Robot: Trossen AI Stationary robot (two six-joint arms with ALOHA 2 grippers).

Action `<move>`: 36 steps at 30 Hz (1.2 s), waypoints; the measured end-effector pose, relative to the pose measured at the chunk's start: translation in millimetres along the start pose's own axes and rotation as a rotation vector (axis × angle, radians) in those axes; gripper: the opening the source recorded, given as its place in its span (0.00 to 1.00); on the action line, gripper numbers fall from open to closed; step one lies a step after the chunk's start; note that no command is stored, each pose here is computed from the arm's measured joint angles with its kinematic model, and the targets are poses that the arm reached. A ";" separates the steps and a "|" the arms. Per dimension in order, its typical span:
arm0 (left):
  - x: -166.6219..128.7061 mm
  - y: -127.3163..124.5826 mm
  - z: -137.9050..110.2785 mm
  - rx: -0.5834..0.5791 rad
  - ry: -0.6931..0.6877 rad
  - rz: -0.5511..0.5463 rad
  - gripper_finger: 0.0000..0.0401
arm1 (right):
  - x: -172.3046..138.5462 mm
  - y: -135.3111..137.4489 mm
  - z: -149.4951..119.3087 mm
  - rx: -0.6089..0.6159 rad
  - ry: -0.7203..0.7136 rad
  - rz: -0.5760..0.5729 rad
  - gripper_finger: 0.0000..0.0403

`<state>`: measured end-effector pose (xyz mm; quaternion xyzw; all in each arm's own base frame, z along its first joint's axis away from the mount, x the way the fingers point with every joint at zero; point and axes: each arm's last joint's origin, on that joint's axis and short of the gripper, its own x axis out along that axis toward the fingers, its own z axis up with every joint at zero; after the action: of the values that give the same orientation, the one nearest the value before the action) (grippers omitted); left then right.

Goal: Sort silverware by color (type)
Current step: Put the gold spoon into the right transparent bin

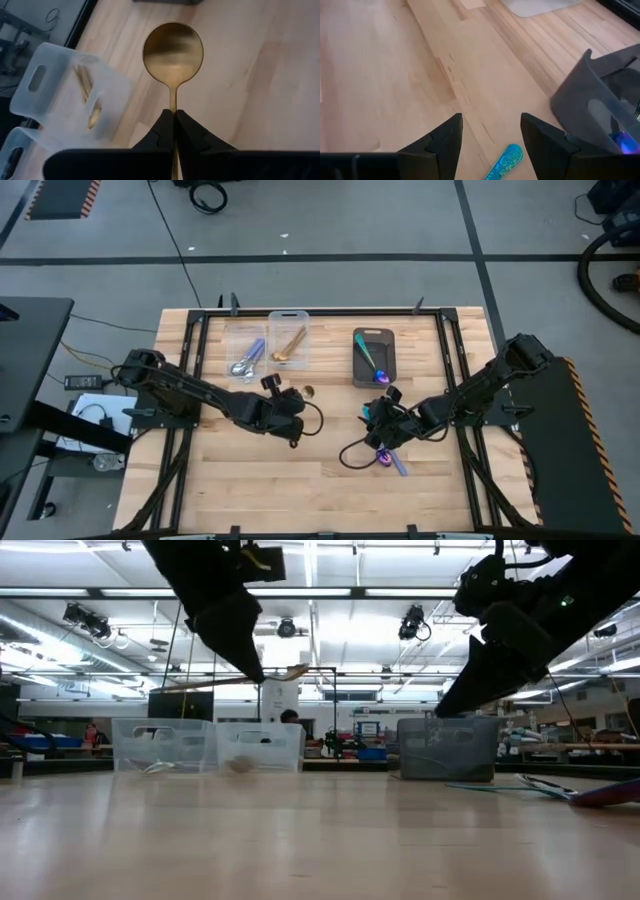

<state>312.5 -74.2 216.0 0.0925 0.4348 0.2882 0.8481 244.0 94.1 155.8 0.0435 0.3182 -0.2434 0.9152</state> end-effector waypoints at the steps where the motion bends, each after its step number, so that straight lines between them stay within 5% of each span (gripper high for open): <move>1: 2.0 2.3 0.5 0.009 0.007 0.007 0.02 | -0.3 0.5 0.1 -0.001 -0.003 0.003 0.52; 19: 35.3 69.7 21.4 0.041 0.051 0.140 0.02 | -2.6 3.8 -0.1 -0.004 -0.017 0.020 0.52; 36: 101.0 178.2 31.7 -0.300 0.058 0.032 0.02 | -3.4 6.5 2.3 0.001 -0.039 0.040 0.52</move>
<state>310.8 131.8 238.7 -0.0365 0.4095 0.3659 0.8349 246.0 100.8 159.2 0.0455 0.2991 -0.2258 0.9260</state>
